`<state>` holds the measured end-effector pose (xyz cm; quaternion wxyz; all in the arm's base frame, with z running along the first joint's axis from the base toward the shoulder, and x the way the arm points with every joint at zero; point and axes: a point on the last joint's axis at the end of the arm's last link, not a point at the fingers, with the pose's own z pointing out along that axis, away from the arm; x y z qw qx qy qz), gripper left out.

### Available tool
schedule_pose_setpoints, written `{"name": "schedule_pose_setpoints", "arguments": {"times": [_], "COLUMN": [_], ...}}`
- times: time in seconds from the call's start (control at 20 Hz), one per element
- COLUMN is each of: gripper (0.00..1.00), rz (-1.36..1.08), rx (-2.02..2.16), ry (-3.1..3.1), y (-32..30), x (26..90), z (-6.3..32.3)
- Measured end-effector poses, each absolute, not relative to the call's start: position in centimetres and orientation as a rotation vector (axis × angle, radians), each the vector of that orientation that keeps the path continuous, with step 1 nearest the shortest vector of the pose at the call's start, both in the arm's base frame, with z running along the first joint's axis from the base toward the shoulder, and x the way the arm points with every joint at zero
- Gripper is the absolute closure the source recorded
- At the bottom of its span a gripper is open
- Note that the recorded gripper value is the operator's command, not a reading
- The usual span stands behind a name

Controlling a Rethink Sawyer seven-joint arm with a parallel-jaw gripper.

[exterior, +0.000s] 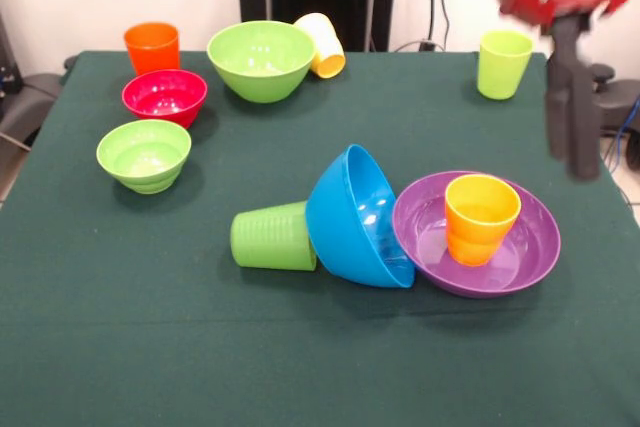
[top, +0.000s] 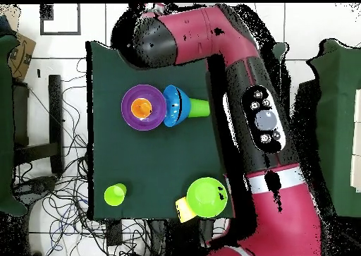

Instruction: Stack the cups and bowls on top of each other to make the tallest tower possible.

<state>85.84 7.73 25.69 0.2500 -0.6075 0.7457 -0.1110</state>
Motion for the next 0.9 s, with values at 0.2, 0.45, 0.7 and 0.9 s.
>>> {"name": "schedule_pose_setpoints", "arguments": {"times": [0.2,0.45,0.7,0.9], "gripper": [0.00,0.00,0.00,0.00], "rz": [-0.346,-0.370,-0.371,-0.358], "rx": [-1.650,-1.647,-1.652,-1.675], "ry": [2.005,1.993,1.990,1.996], "y": [7.8,7.8,8.0,8.5], "x": [86.0,86.1,86.0,85.8], "z": [28.2,29.5,29.4,28.6]}}
